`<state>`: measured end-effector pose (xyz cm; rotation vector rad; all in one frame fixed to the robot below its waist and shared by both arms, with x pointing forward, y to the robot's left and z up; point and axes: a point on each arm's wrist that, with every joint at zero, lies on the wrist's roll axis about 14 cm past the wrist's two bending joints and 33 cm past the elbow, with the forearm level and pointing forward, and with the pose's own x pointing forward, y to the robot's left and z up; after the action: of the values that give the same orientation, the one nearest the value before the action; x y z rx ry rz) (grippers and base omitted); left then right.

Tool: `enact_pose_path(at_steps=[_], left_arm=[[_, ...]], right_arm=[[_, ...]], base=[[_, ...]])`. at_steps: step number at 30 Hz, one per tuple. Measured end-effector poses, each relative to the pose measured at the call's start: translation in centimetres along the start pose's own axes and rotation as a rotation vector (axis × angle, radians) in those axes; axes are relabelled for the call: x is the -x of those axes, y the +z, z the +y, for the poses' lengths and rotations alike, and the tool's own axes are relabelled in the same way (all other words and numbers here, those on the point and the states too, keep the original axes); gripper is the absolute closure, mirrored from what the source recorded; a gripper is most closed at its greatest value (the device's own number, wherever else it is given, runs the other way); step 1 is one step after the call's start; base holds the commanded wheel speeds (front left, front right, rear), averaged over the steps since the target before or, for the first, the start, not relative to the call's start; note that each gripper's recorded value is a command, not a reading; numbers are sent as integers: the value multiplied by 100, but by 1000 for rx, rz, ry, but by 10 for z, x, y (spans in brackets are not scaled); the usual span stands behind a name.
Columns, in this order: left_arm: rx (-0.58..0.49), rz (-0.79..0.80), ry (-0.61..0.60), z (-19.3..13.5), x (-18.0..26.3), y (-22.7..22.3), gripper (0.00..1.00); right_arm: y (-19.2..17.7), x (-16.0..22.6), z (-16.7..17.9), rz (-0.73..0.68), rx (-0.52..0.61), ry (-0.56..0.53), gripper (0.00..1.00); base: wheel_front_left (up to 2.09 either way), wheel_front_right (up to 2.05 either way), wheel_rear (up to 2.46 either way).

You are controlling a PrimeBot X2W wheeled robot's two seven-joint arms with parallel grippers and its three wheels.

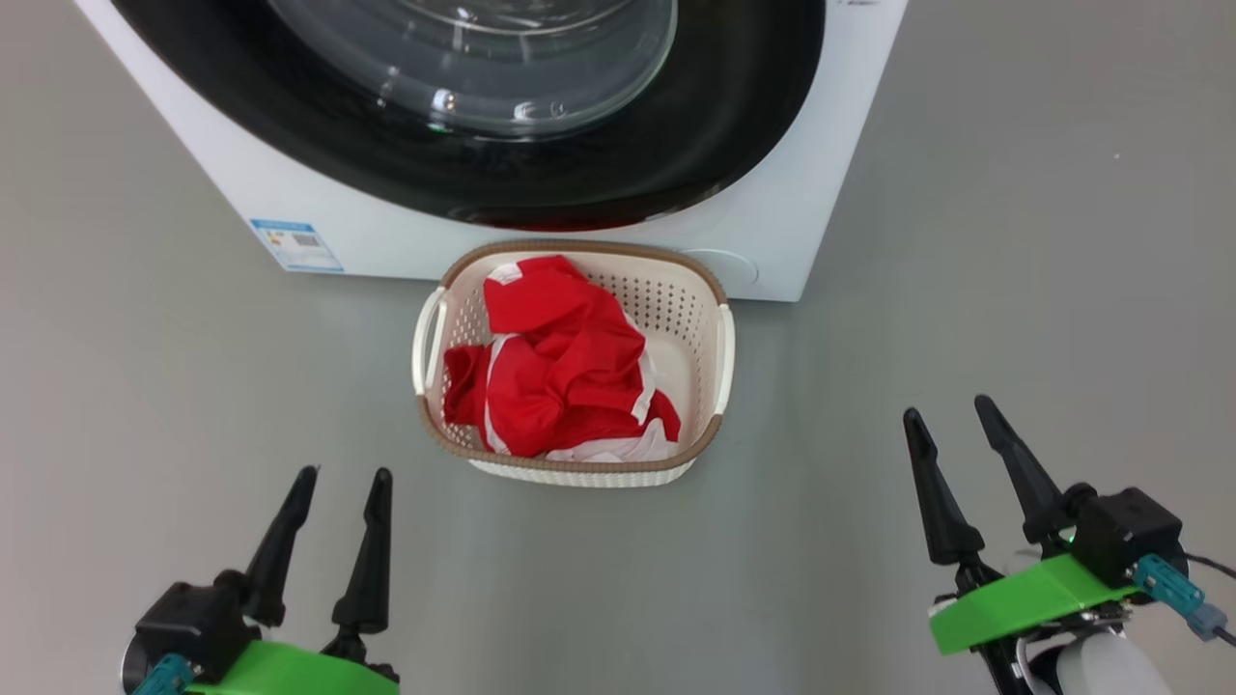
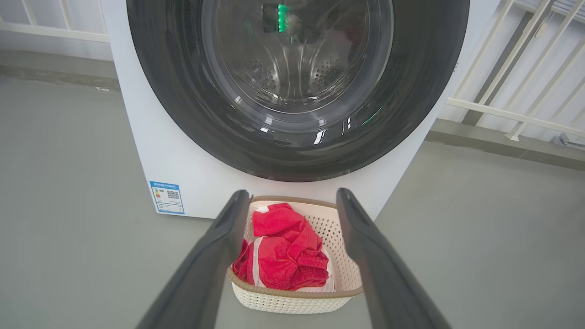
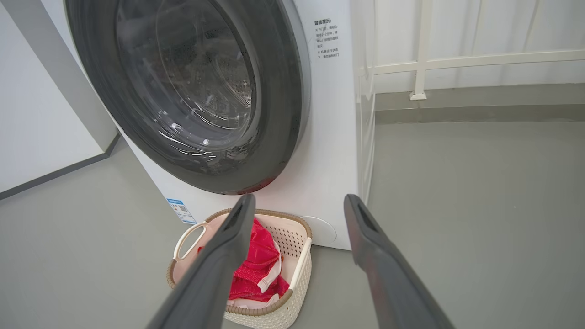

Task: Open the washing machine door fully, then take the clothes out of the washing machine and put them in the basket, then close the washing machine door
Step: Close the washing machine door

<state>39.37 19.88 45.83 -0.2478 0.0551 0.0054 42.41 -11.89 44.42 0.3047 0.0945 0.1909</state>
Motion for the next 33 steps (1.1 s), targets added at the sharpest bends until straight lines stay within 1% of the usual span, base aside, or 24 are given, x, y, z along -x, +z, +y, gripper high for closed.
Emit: enact_pose_path(at_steps=[5,21,25,33], left_arm=[[-4,3,-9,-2,6,0,0],[-7,25,-34,-9,24,-7,0],[-7,19,-43,-12,26,-5,0],[-7,23,-49,-14,30,-6,0]], right_arm=[[2,21,-15,1,4,-53,0],[-1,71,-44,15,-1,-174,0],[-1,79,-48,13,-4,-192,0],[5,81,-51,-5,-4,-206,0]], base=[[0,0,0],[0,0,0],[0,0,0],[0,0,0]])
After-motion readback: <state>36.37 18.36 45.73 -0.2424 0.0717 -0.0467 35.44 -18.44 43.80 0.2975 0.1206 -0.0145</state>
